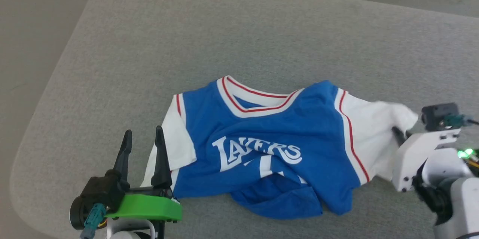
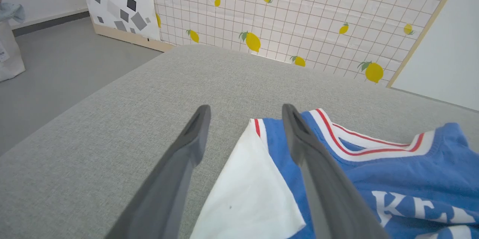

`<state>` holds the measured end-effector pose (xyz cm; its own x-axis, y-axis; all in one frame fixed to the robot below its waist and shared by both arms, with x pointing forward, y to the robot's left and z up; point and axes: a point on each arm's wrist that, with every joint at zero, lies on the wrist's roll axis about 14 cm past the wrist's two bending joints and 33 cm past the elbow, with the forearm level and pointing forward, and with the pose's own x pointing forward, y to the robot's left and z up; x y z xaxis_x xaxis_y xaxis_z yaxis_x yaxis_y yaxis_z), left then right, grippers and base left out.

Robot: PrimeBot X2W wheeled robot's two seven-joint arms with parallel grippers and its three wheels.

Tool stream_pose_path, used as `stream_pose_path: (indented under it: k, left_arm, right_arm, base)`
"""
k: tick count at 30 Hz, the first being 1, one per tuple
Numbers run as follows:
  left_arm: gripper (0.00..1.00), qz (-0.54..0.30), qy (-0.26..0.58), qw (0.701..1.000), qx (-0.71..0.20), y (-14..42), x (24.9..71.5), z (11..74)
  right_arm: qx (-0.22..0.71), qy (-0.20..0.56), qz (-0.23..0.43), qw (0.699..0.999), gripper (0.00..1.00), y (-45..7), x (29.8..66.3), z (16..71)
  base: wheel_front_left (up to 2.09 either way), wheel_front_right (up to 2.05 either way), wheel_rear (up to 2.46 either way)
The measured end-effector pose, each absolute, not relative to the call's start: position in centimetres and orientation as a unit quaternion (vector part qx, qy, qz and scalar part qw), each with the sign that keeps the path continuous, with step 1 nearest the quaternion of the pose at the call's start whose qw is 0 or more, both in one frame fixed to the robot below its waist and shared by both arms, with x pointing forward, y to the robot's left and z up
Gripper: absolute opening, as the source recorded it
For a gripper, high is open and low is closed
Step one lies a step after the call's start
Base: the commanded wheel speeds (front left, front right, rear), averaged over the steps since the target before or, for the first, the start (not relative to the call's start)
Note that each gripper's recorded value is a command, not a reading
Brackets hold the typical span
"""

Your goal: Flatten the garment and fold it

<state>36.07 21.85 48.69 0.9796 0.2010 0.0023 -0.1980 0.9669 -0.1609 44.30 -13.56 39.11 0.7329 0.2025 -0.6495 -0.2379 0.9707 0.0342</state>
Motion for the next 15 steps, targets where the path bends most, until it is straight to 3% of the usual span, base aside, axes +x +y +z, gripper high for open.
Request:
stream_pose_path:
  k: [8, 14, 15]
  left_arm:
    - [1.0, 0.064, -0.018, 0.995, -0.076, 20.1, 36.9, 49.2]
    - [1.0, 0.051, -0.007, 0.995, -0.08, 19.4, 37.0, 48.5]
    - [1.0, 0.051, -0.004, 0.995, -0.08, 19.4, 37.0, 48.3]
  right_arm:
    - [-0.044, 0.261, 0.032, 0.964, 0.0, -21.3, 46.1, 44.7]
    - [-0.091, 0.241, -0.058, 0.965, 0.0, -29.6, 45.4, 46.6]
    - [-0.093, 0.242, -0.065, 0.964, 0.1, -30.3, 45.3, 46.4]
  base:
    - [0.0, 0.0, 0.0]
    - [0.0, 0.0, 0.0]
    - [0.0, 0.0, 0.0]
